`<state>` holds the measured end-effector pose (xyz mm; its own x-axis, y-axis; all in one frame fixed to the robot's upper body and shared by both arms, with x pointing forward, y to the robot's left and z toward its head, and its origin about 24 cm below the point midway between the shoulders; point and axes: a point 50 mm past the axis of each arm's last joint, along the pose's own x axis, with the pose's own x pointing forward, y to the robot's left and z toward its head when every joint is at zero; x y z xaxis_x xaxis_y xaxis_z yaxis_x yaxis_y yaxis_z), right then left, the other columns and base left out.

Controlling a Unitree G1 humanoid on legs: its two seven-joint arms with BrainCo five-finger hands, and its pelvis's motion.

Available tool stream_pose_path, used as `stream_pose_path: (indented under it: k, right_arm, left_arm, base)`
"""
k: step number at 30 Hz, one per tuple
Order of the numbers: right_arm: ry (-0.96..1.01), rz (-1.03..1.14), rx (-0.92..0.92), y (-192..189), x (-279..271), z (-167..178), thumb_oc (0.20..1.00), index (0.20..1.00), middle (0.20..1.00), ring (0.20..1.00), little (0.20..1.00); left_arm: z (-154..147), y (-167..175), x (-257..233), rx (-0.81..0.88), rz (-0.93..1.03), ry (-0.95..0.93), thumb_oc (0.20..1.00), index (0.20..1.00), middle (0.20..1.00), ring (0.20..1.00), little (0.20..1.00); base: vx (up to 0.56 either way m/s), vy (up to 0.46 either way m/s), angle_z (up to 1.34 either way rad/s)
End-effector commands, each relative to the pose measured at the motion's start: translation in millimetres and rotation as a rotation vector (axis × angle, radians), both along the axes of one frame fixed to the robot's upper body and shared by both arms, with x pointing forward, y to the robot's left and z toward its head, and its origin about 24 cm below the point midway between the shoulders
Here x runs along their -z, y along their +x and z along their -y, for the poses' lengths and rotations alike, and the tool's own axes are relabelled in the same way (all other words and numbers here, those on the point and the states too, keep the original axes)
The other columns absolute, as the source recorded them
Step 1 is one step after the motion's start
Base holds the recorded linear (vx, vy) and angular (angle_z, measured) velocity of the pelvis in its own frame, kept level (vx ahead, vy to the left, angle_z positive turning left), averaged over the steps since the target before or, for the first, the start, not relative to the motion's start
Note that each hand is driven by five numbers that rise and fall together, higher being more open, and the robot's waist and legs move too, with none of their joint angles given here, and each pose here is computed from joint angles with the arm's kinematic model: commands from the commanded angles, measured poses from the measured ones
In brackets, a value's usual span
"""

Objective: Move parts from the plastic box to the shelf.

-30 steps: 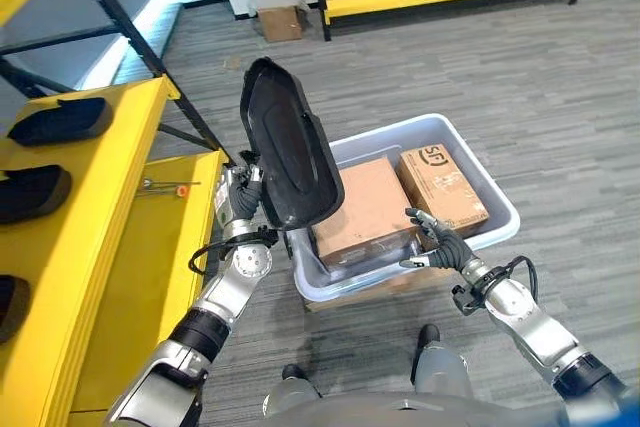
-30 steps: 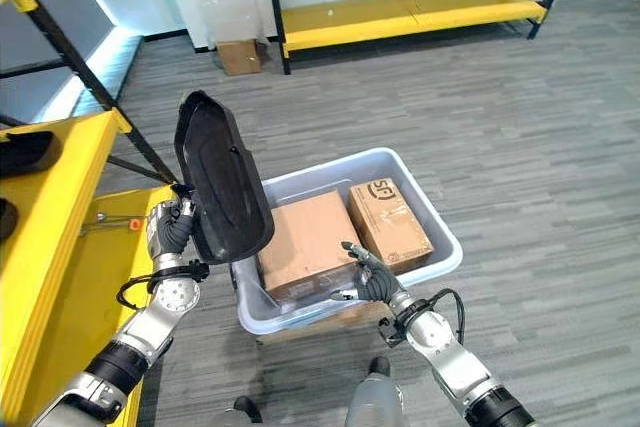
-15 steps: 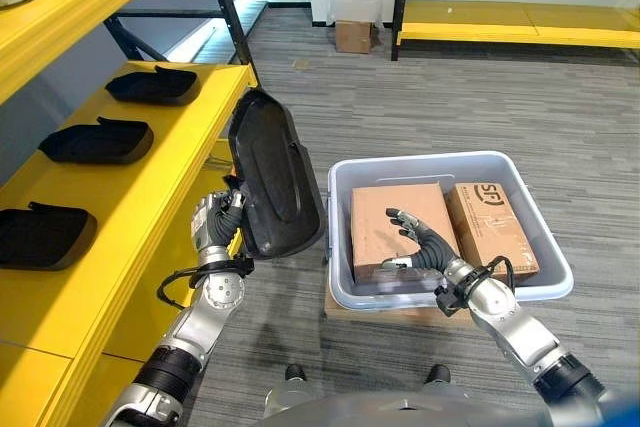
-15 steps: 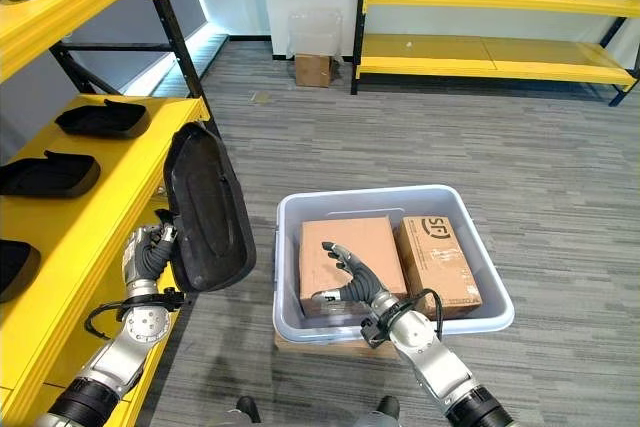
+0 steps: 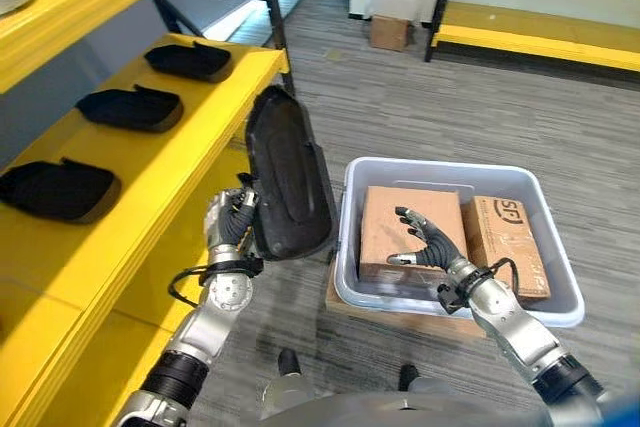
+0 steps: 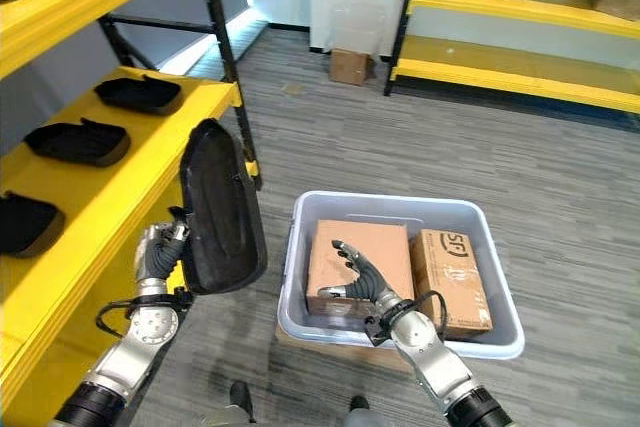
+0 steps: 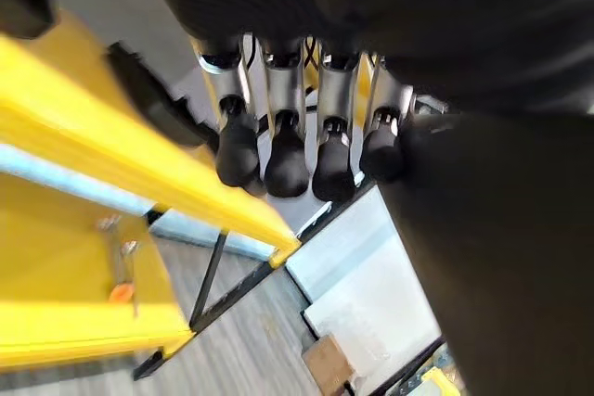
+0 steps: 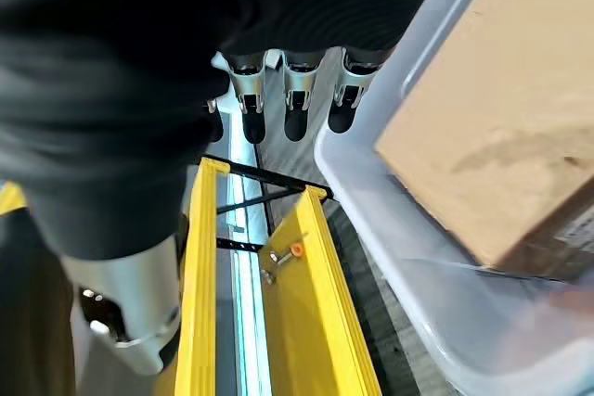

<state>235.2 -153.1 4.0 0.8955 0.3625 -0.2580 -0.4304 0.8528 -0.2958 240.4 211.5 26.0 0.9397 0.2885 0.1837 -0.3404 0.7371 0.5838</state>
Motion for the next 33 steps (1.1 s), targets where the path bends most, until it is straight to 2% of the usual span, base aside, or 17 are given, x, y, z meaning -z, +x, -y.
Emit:
stream_pose_path:
  k: [1,17,24,33]
  right_arm:
    - [0.143,0.176,-0.102,10.8,-36.2,-25.3,1.0,1.0,1.0,1.0,1.0]
    - [0.145,0.186,-0.051,7.2,-37.4,-19.5,1.0,1.0,1.0,1.0,1.0]
    - [0.157,0.168,-0.017,9.8,-37.1,-14.4,1.0,1.0,1.0,1.0,1.0]
    - [0.162,0.15,-0.046,7.6,-35.1,-32.1,1.0,1.0,1.0,1.0,1.0]
  left_arm:
    - [-12.3,14.5,-52.1,0.045,0.239,0.073,0.2,0.2,0.2,0.2,0.2]
    - [6.6,16.3,-58.1,0.137,0.278,0.09,0.2,0.2,0.2,0.2,0.2]
    - [10.3,22.2,-62.2,0.159,0.283,0.126,0.2,0.2,0.2,0.2,0.2]
    - [-1.7,8.6,-55.9,0.126,0.273,0.211,0.2,0.2,0.2,0.2,0.2]
  base:
    - [-0.03,-0.059,0.07]
    - [-0.07,0.012,0.54]
    - [-0.12,0.457,0.84]
    - [-0.14,0.425,0.58]
